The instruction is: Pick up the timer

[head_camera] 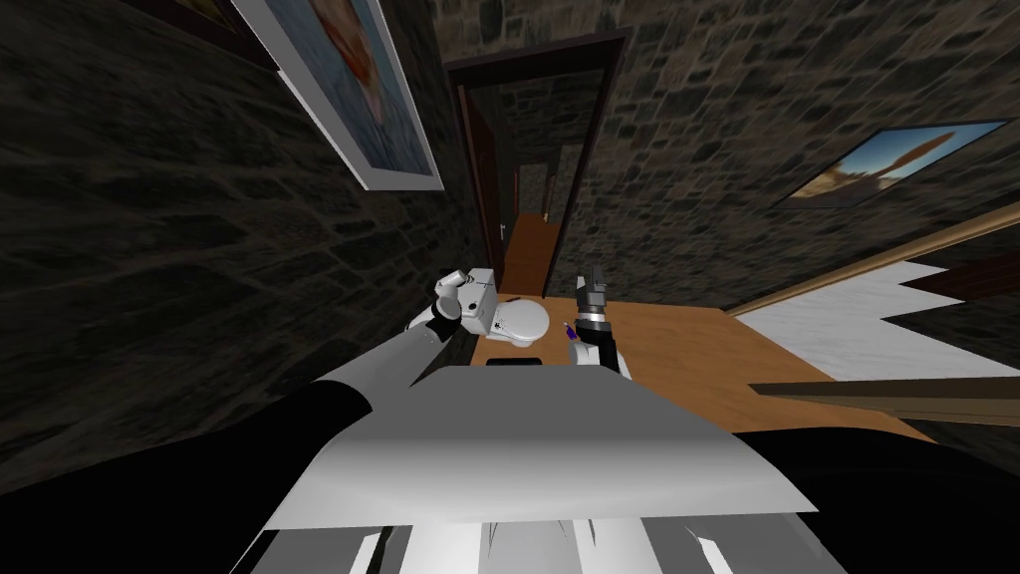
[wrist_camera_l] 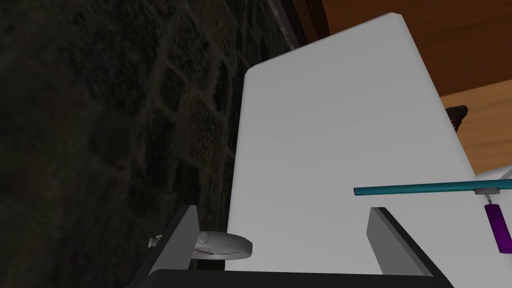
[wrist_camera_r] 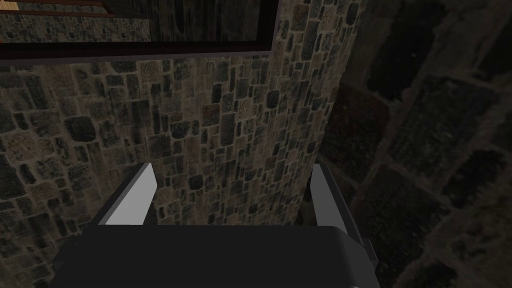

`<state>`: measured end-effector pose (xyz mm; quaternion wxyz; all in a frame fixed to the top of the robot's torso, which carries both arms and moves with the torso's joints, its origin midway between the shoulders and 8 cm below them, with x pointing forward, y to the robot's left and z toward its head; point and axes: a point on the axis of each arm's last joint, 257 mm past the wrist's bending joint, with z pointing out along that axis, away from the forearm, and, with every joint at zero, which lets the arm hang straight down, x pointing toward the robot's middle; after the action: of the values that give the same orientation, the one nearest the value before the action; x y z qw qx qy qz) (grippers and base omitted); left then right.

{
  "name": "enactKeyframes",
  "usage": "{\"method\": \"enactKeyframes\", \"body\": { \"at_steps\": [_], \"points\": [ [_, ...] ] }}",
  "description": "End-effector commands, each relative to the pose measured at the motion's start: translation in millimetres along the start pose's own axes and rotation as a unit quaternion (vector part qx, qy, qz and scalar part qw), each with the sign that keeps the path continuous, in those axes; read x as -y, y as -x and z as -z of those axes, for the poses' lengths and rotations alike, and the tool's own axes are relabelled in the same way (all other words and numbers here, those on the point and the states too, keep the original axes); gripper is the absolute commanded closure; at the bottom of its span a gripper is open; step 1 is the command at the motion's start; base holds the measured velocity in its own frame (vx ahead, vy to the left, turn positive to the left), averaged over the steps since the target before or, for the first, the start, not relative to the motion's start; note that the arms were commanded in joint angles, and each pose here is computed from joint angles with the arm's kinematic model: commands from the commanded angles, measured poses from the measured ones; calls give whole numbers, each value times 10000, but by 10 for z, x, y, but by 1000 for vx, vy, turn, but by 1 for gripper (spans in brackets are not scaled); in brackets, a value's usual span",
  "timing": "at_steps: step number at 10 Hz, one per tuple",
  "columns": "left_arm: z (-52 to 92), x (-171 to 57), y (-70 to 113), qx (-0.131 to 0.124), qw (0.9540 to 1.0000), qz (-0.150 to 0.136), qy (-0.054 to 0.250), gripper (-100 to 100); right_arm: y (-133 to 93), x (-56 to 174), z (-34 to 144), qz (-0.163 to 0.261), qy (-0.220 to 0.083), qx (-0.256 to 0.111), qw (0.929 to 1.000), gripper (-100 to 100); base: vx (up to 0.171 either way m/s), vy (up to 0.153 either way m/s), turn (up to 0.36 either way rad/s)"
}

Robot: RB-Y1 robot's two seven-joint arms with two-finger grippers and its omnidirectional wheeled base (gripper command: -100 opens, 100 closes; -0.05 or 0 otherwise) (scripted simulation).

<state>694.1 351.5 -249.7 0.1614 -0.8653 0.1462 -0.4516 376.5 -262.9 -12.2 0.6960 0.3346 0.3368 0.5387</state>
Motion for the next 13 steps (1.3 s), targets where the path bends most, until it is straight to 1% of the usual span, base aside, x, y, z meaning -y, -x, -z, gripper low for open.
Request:
{"method": "enactKeyframes", "body": {
  "at_steps": [1, 3, 5, 6, 7, 8, 9, 10, 11, 13],
  "points": [
    [-13, -68, -46, -99, 9999, 47, -2, -100, 0, 0, 0, 0, 0, 0, 10000, 0, -17, 44, -25],
    [-24, -177, -123, -296, 9995, 132, -14, -100, 0, 0, 0, 0, 0, 0, 10000, 0, -32, 80, -34],
    [-29, -228, -154, -432, 9988, 204, -54, -100, 0, 0, 0, 1, 0, 0, 10000, 0, -21, 90, -10],
    [-30, -227, -149, -489, 9984, 258, -95, -100, 0, 0, 0, 1, 0, 0, 10000, 0, -4, 106, 28],
    [-25, -165, -133, -533, 9978, 356, -170, -100, 1, 0, 0, 1, 0, 0, 10000, 0, 36, 148, 75],
    [-27, -202, -143, -498, 9982, 303, -119, -100, 1, 0, 1, 2, -1, 0, 10000, 0, 24, 71, 10],
    [-26, -188, -145, -509, 9981, 309, -138, 0, 0, 0, 0, 1, -1, 0, 10000, 0, 2, 13, -3],
    [-26, -188, -144, -507, 9981, 308, -137, -100, 0, 0, 0, 0, 0, 0, 10000, 0, 1, 6, 1],
    [-26, -187, -143, -507, 9981, 309, -138, 100, 0, 0, 0, 0, 0, 0, 10000, 0, 0, 0, 0],
    [-26, -187, -143, -507, 9981, 309, -138, 100, 0, 0, 0, 0, 0, 0, 10000, 0, 0, 0, 0]
  ]
}}
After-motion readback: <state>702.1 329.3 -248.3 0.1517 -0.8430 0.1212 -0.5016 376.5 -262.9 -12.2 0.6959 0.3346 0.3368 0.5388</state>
